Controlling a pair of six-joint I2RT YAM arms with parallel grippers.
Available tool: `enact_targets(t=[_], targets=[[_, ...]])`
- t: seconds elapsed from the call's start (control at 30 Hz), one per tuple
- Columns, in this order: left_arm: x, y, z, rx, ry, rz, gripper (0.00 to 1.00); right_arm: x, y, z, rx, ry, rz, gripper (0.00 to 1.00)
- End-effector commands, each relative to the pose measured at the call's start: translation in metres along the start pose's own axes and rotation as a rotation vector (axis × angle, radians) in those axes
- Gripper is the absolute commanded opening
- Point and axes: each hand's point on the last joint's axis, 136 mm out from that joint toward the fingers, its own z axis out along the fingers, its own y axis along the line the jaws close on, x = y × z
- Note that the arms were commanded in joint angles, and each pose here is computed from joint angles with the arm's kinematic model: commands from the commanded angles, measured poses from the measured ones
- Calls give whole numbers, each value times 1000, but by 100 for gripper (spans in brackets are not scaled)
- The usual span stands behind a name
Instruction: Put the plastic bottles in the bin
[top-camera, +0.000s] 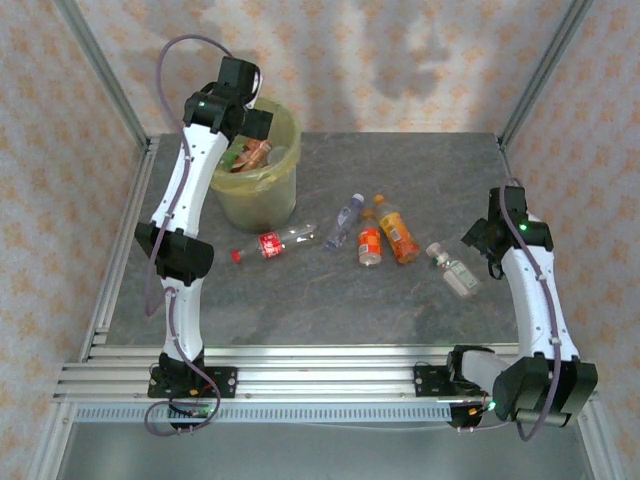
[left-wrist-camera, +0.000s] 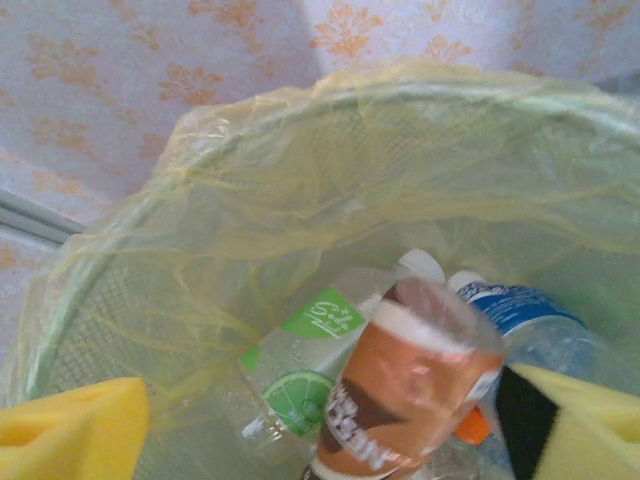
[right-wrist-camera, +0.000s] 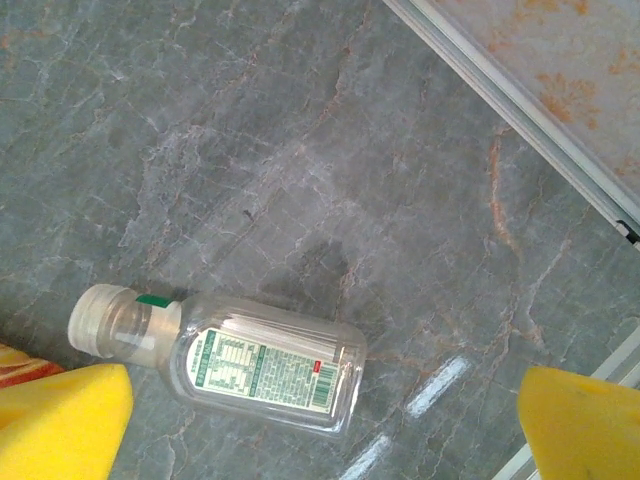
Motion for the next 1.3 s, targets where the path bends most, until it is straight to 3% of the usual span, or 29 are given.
enact_targets(t=[0.0,0.27,0.47,0.83,1.03,1.27], targets=[[-11,10,-14,-25,-42,-21,94,1,1,8,-15,12,1,99],[-13,13,-24,-21,-51,-54,99,4,-3,21,26,44,-22,100],[-21,25,-60,-17,-112,-137,100,11,9,37,-50,109,-16,100],[-13,7,-147,252,-263,-295,100,27,19,64,-219,240,41,99],[6,-8,-166,368,-272,-361,100,33,29,78,-295,294,79,99],[23,-8,-176,386,-280,-398,100,46,31,85,-307,334,77,99]])
